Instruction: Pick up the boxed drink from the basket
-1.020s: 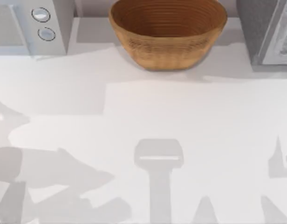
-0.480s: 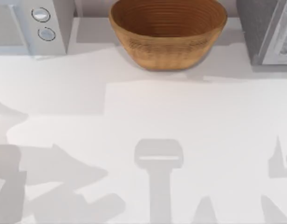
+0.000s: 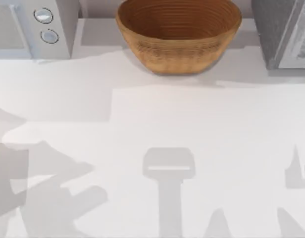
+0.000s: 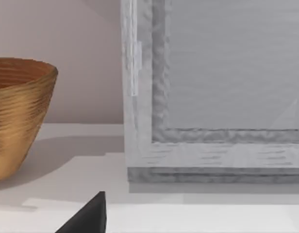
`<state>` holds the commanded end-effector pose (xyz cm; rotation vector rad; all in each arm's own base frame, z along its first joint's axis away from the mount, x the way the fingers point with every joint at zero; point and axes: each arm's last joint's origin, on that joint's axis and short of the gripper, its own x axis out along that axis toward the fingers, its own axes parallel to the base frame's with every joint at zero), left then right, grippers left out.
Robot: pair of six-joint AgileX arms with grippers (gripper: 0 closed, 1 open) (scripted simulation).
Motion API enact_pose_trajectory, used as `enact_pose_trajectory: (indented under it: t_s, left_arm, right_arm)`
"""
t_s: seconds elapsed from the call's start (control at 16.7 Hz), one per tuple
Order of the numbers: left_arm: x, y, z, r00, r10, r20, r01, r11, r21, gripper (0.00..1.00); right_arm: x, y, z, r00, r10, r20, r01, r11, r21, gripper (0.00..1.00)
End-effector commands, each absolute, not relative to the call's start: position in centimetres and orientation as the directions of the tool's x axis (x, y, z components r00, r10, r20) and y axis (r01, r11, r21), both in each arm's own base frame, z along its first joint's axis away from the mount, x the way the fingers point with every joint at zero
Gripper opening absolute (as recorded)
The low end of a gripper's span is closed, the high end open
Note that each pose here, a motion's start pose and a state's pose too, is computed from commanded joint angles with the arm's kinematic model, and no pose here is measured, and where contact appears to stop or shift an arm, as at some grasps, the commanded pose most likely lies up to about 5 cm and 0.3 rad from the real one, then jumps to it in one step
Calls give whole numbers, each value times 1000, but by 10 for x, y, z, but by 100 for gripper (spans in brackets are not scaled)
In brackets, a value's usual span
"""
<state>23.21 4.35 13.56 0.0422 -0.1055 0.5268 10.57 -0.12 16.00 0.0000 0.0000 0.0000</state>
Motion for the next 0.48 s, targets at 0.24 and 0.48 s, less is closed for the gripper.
enact_pose_trajectory:
  t_s: [0.24,0.48]
  left_arm:
    - [242,51,122,859,497,120,-501,865,7,0]
    - [244,52,122,858,497,130,-501,865,-1,0]
  right_arm:
    - [106,-1,160,1000,0,0,0,1000,0,100]
    - [106,-1,160,1000,0,0,0,1000,0,100]
